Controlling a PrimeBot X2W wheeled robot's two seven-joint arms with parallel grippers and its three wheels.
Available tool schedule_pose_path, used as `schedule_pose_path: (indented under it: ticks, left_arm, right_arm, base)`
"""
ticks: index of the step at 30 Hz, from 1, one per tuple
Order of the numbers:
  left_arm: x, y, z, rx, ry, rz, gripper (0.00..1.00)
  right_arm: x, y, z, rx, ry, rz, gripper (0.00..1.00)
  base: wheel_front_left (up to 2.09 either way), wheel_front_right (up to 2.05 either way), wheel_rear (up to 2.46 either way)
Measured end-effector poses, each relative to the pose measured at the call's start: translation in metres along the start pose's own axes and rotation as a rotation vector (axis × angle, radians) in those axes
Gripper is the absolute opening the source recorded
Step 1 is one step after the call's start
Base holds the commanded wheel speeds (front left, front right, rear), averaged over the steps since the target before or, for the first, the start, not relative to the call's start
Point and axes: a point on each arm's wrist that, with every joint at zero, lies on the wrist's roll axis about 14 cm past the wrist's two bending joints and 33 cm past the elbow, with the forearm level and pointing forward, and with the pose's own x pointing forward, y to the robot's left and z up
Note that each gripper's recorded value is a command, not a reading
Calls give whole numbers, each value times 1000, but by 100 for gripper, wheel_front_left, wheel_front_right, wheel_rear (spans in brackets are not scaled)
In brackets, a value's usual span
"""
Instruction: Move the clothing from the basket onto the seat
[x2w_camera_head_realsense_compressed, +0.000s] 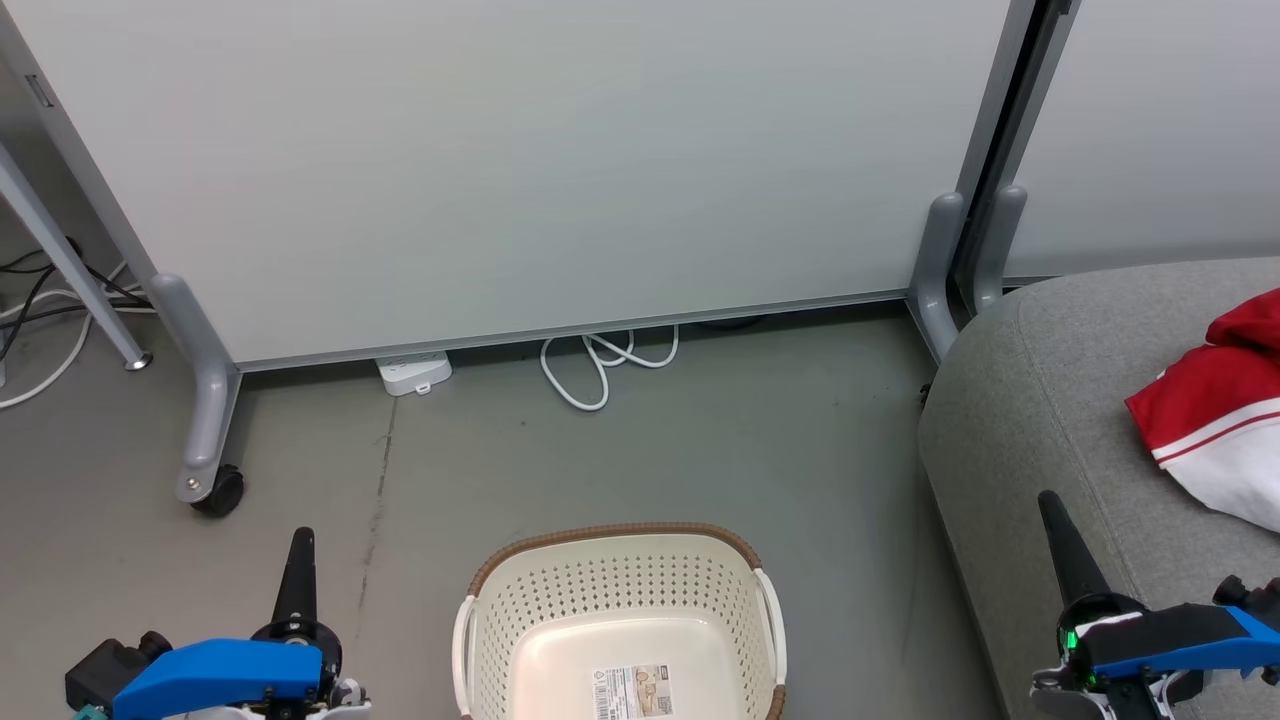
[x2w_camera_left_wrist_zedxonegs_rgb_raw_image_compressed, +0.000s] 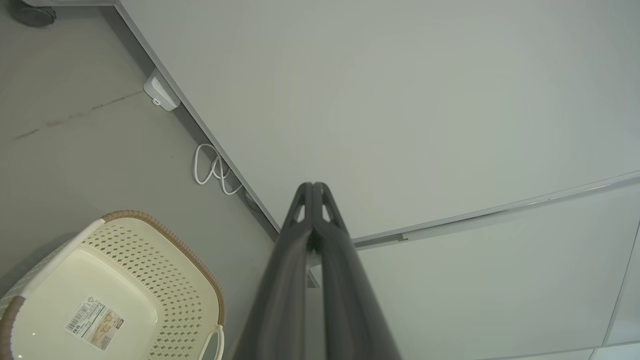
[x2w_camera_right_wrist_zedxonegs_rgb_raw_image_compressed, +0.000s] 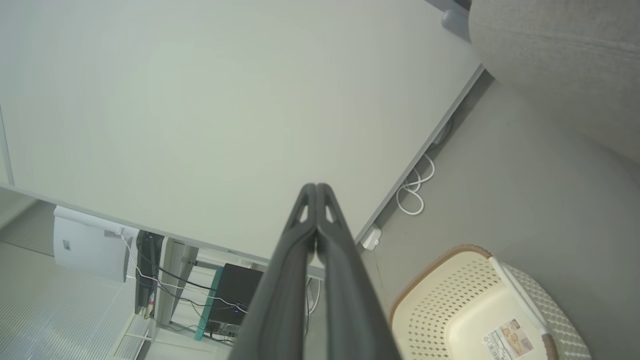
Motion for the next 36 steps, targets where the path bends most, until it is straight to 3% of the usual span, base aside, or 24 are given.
schedule_pose_path:
  ticks: [36]
  left_arm:
    - [14,-24,10,-276,4,-77,0]
  right_arm:
    - [6,10,12,312,-34,47,0]
  base:
    - [0,0,0]
